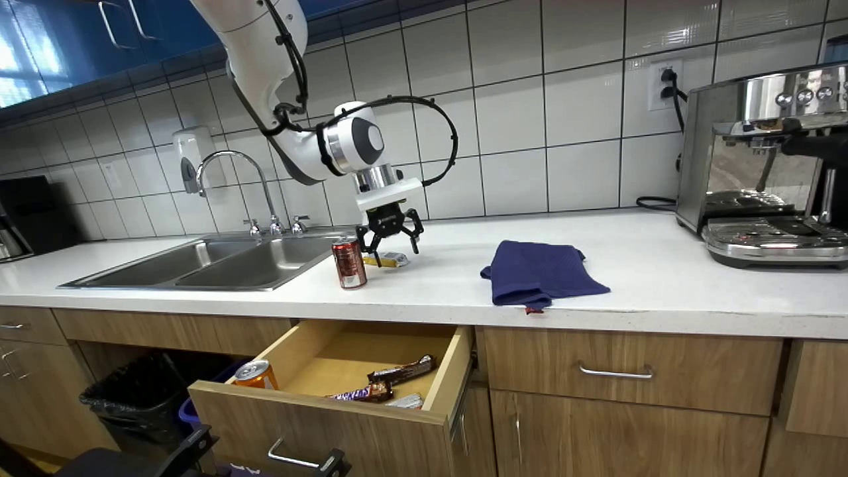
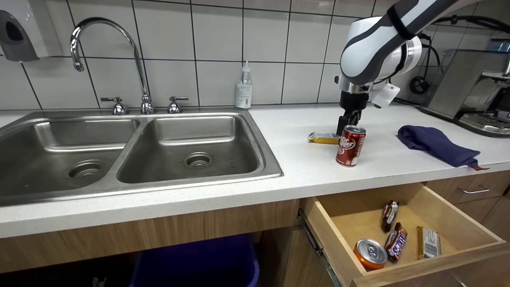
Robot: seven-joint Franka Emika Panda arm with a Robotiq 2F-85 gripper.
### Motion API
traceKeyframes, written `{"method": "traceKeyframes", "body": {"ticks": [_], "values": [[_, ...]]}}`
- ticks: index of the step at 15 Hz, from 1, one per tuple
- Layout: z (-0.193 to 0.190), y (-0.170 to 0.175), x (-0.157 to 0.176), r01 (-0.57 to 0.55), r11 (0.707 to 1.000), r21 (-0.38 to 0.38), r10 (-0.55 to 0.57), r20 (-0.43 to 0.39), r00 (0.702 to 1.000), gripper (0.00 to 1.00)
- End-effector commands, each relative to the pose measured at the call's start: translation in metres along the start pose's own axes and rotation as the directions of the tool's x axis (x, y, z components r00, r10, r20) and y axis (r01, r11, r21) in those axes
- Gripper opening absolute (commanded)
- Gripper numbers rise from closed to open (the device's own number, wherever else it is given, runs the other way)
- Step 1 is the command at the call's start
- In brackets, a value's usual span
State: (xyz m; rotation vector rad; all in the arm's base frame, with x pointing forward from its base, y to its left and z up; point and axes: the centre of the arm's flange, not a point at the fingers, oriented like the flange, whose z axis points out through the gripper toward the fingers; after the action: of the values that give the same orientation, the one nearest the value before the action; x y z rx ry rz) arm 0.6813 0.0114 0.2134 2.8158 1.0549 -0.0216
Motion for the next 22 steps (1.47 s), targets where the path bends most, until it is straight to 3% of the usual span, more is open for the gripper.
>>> {"method": "traceKeyframes", "body": {"ticks": [1, 17, 18, 19, 22], "values": [[-0.001, 0.009, 0.021, 0.049, 0.999, 0.011, -0.049, 0.017, 0.999, 1.00], [0.009, 0.004, 0.066, 0.089, 0.995, 0.036, -0.091, 0.033, 0.995, 1.00], [0.009, 0.005, 0.067, 0.089, 0.995, 0.037, -0.090, 0.033, 0.995, 0.97], [0.010, 0.006, 0.068, 0.087, 0.995, 0.040, -0.089, 0.035, 0.995, 0.73], [0.008, 0.008, 0.070, 0.084, 0.995, 0.044, -0.086, 0.039, 0.996, 0.63]]}}
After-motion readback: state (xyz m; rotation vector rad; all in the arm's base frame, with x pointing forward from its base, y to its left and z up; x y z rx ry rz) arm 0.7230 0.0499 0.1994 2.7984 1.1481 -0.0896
